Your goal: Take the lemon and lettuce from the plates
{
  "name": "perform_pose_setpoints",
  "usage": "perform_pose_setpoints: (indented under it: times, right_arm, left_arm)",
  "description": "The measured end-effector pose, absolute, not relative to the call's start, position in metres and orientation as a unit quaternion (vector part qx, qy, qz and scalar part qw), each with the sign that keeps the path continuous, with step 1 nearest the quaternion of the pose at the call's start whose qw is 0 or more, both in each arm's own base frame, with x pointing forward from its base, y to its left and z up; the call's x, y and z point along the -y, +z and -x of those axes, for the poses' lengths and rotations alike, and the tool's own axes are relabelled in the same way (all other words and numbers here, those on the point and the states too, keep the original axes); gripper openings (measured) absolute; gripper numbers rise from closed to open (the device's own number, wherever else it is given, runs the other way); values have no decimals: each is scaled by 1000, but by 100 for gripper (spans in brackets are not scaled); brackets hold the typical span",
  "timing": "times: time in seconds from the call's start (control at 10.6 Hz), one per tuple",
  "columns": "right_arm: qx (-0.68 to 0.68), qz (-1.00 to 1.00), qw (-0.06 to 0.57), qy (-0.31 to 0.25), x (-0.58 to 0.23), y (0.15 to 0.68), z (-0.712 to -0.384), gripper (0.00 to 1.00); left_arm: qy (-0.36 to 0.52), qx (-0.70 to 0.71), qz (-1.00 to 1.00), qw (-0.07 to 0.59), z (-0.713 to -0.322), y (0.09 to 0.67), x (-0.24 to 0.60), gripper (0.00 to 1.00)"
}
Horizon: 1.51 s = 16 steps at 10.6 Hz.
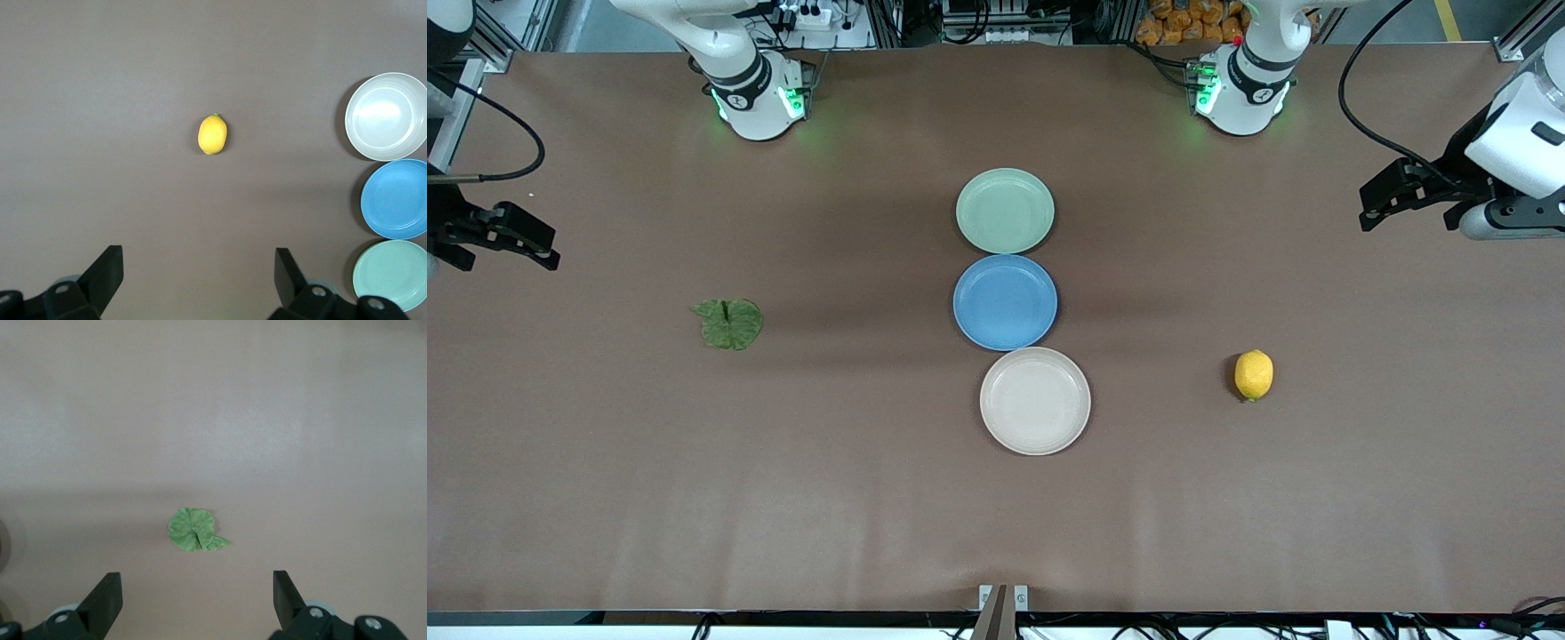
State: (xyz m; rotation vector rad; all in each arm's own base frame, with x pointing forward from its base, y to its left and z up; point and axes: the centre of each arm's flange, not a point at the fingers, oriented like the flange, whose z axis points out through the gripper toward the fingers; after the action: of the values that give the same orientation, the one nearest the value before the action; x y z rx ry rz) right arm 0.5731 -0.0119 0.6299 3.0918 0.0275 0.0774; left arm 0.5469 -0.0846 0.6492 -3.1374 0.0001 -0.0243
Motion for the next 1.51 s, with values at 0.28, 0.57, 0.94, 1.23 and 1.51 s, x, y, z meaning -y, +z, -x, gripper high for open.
perform_pose_setpoints:
  times: [0.28,0.57,0.94,1.23,1.51]
  right_arm:
    - [-9,-999,24,25,12,630,-573,100]
    - [-9,-999,24,25,12,630,-573,100]
    - [-9,-999,24,25,12,630,-573,100]
    - [-9,-999,24,25,12,630,-573,100]
    - [-9,-999,24,25,12,630,-573,100]
  left_arm:
    - [-8,-1,1000,2,-547,649,85,100]
    - [-7,-1,1000,2,-547,649,85,100]
    - [-1,-8,1000,3,-545,643,93,100]
    - [2,-14,1000,5,-545,640,99,100]
    - [-9,-15,1000,2,-556,629,101,100]
